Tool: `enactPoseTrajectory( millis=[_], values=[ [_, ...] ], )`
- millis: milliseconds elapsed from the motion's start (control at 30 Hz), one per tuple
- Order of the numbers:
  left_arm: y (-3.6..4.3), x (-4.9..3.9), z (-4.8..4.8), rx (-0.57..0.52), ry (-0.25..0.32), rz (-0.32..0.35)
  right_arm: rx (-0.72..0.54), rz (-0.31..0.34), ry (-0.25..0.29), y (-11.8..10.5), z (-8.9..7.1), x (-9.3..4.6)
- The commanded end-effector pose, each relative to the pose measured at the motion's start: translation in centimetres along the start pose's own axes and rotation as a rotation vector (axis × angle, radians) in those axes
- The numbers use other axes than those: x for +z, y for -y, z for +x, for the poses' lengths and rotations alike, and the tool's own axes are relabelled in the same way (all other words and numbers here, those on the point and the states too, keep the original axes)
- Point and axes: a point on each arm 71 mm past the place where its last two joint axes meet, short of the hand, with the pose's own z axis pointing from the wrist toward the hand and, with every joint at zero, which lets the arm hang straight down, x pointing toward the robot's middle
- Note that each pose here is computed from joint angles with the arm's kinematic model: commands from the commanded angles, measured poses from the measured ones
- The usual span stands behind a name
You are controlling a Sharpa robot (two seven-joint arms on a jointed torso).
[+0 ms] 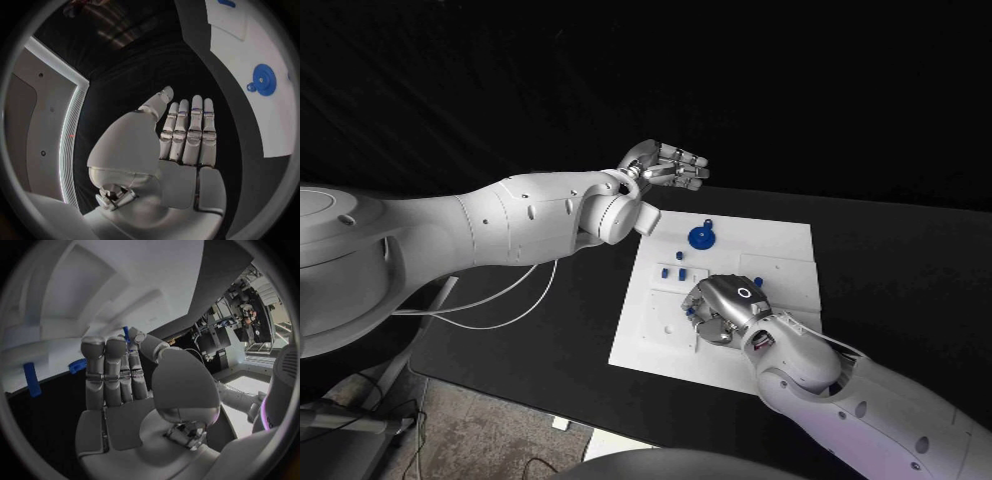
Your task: Assemble the parts on the task board
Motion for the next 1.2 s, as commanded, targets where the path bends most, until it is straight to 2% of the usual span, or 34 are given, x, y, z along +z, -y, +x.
enactPoseTrajectory(
  millis=[33,633,1200],
  values=[
    [0.22,0.07,0.24,-0.007,-0.014,0.008,-0.015,-0.009,-0.02,-0.21,0.31,-0.1],
    [0.28,0.21,0.58,-0.008,-0.023,0.007,-0.071,0.04,-0.047,-0.16,0.9,0.43],
    [0.31,0.27,0.64,-0.009,-0.029,0.002,-0.068,0.037,-0.062,-0.29,1.23,0.55]
  ],
)
